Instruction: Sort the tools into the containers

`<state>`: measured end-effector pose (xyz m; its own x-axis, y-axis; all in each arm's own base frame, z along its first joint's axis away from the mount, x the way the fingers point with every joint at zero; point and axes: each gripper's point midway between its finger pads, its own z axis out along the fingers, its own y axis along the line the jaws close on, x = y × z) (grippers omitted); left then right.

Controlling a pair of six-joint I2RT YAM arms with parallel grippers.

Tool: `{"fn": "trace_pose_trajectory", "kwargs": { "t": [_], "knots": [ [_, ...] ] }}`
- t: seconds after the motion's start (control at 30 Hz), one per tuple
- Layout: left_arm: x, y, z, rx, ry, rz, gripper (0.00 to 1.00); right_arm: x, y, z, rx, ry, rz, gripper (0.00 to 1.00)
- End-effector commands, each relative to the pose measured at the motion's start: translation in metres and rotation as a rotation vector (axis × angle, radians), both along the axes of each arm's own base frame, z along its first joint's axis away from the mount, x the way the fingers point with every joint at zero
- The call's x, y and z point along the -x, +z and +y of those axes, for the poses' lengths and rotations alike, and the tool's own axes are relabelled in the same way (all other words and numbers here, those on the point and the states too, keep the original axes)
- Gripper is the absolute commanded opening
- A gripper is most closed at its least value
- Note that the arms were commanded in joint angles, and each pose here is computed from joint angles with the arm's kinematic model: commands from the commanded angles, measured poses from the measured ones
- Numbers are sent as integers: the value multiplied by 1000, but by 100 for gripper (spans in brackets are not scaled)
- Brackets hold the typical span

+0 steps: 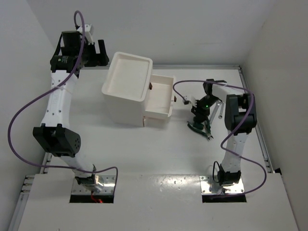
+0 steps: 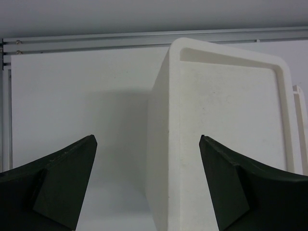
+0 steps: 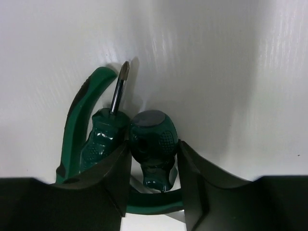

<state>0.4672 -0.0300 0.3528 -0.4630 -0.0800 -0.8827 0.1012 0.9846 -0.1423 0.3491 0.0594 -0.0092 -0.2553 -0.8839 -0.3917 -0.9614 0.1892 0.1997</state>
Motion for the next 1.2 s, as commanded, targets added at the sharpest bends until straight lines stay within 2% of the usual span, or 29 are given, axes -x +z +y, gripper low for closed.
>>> {"fn": "trace_pose_trajectory", "kwargs": {
  "t": [0.0, 0.1, 0.2, 0.37, 0.4, 0.6, 0.63, 0.73, 0.77, 0.8, 0.83, 0.93, 1.0, 1.07, 1.1, 1.13, 1.17],
  "knots": [
    [1, 15, 7, 2, 28, -40, 94, -10, 2, 2, 5, 2, -31, 30],
    [1, 15, 7, 2, 28, -40, 94, -12, 6, 6, -16, -30, -36, 7],
    [-3, 8, 6, 19, 36, -27, 94, -25, 33, 7, -76, -110, -84, 1],
    [-5, -1, 7, 34, 54, -14, 94, -50, 113, 23, -285, -245, -218, 0],
    [-5, -1, 7, 34, 54, -14, 94, -47, 125, 26, -336, -300, -197, 0],
    [-2, -4, 12, 29, 86, -21, 94, -77, 206, 28, -537, -502, -345, 0],
    [1, -5, 12, 29, 86, -18, 94, -76, 218, 34, -589, -573, -299, 0],
    [0, -7, 14, 25, 95, -18, 94, -81, 253, 71, -720, -550, -286, 0],
    [0, -7, 14, 25, 95, -18, 94, -76, 263, 99, -772, -594, -196, 0],
    [0, -11, 14, 24, 96, -9, 94, -77, 269, 113, -805, -598, -177, 0],
    [-1, -9, 15, 21, 104, -19, 94, -85, 280, 128, -854, -571, -207, 0],
    [-1, -13, 15, 20, 104, -9, 94, -88, 278, 184, -904, -574, -114, 0],
    [-1, -13, 17, 16, 112, -10, 94, -96, 279, 199, -917, -572, -99, 0],
    [-1, -13, 17, 16, 112, -10, 94, -104, 272, 213, -910, -571, -81, 15],
    [-2, -12, 17, 8, 108, -20, 94, -109, 270, 213, -899, -574, -88, 24],
    [0, -8, 19, 5, 116, -29, 94, -110, 265, 218, -887, -575, -67, 40],
    [0, -8, 19, 5, 116, -29, 94, -111, 264, 217, -884, -576, -80, 46]
  ]
}}
